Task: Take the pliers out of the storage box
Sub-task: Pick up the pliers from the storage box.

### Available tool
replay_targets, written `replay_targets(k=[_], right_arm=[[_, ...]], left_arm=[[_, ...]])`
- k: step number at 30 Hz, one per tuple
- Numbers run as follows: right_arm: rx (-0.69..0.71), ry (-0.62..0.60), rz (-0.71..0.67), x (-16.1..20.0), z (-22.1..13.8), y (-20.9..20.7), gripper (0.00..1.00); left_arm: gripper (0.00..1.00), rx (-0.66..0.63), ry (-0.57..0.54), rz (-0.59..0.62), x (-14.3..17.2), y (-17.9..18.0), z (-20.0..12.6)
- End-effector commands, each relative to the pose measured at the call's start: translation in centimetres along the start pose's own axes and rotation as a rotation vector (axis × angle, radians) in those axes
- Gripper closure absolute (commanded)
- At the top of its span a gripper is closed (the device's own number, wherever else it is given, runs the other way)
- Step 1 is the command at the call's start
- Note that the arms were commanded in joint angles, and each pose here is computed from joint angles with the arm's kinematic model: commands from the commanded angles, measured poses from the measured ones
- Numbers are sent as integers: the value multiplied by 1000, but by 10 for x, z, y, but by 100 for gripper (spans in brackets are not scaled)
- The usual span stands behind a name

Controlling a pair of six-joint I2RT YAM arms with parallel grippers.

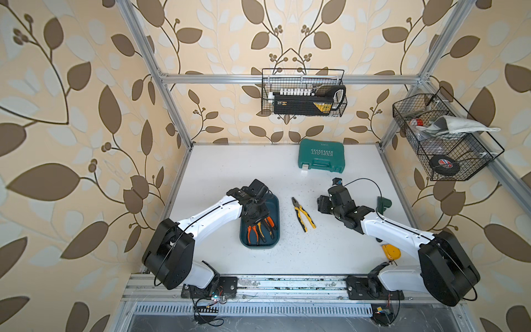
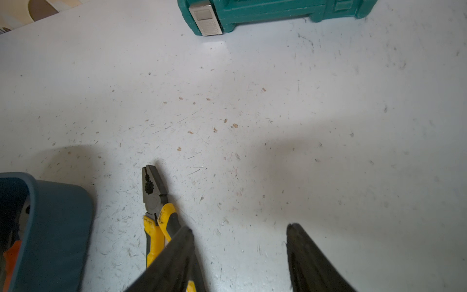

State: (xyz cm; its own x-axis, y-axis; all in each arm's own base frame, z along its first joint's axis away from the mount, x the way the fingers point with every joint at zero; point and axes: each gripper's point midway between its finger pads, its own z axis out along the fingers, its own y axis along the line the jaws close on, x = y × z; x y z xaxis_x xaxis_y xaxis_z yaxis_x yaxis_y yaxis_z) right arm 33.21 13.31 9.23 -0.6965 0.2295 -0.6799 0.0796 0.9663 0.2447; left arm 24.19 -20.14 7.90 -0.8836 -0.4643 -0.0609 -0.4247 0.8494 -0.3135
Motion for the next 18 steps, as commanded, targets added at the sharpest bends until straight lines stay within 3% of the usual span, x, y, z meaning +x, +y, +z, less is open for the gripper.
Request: replay_targets(k=[1,5,13,18], right_arm=[[-1,7,12,-7,1,5,39],[13,23,8,-7,2,4,39],[66,86,-10,0,10,-1,40],[58,112,-6,3,16,0,40]], left_arm=[[59,-47,-13,-4,-3,-4,10],[60,-173,-14,-1,-7,7,18],[67,-262,-3,6,-7,10,38],[82,-327,1,0,-5,24,42]])
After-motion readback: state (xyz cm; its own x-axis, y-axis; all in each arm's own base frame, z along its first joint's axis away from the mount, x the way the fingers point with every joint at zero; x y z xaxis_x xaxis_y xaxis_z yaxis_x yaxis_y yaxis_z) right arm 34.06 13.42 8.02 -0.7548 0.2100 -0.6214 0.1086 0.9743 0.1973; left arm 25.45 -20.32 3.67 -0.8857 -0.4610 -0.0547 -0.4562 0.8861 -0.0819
